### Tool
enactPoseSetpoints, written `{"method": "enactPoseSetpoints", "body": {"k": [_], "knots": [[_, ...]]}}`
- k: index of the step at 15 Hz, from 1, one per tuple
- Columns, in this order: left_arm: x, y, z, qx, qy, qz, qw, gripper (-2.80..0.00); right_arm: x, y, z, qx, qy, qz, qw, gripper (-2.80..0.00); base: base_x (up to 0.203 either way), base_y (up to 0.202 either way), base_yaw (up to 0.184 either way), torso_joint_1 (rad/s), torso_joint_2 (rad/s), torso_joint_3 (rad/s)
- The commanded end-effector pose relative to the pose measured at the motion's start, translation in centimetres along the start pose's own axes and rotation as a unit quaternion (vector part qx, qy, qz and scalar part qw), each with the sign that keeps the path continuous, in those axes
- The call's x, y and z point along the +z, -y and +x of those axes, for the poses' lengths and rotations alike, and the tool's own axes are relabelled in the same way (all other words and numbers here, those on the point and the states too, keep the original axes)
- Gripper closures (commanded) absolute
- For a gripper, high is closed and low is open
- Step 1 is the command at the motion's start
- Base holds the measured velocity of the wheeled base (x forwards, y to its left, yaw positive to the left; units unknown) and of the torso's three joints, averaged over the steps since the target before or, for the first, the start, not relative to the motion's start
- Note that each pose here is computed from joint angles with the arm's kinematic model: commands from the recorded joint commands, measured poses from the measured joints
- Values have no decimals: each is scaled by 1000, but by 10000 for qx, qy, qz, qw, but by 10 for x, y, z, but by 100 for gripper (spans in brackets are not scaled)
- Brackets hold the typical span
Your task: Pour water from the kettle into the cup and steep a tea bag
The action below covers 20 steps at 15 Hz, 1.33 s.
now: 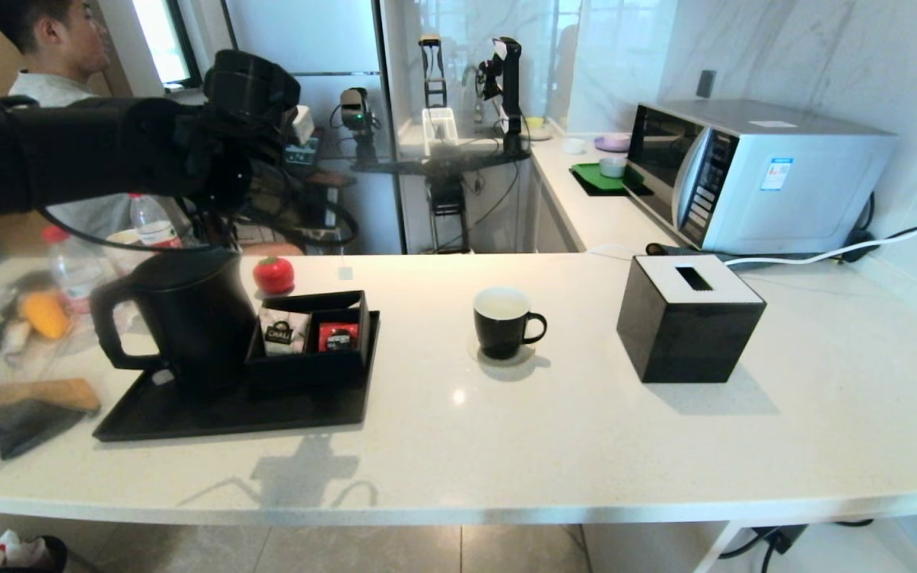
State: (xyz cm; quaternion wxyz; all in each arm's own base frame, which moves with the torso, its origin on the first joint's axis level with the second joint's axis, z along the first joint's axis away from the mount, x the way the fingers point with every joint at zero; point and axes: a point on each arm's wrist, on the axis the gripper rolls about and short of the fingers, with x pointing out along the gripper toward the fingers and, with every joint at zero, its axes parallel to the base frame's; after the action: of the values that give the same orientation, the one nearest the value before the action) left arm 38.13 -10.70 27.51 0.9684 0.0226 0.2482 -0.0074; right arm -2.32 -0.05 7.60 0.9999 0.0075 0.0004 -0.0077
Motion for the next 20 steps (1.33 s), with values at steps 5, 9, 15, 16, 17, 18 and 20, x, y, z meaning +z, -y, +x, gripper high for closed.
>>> {"method": "enactPoseSetpoints", "body": {"k": [5,9,15,16,17,18,20], "knots": [[20,14,-63,-379,602,-59,9975,0,0,0,0,0,-3,1,10000,0,0,0,0,0,0,0],[25,31,-97,-765,870,18,9933,0,0,0,0,0,-4,1,10000,0,0,0,0,0,0,0],[12,48,-143,-1279,936,231,9871,0,0,0,0,0,-5,1,10000,0,0,0,0,0,0,0],[12,50,-150,-1364,985,254,9854,0,0,0,0,0,-4,1,10000,0,0,0,0,0,0,0],[12,53,-155,-1439,1023,286,9839,0,0,0,0,0,-3,1,10000,0,0,0,0,0,0,0],[11,55,-160,-1507,1049,305,9825,0,0,0,0,0,-3,1,10000,0,0,0,0,0,0,0],[8,62,-167,-1648,1056,367,9800,0,0,0,0,0,-11,-14,10000,0,0,0,0,0,0,0]]}}
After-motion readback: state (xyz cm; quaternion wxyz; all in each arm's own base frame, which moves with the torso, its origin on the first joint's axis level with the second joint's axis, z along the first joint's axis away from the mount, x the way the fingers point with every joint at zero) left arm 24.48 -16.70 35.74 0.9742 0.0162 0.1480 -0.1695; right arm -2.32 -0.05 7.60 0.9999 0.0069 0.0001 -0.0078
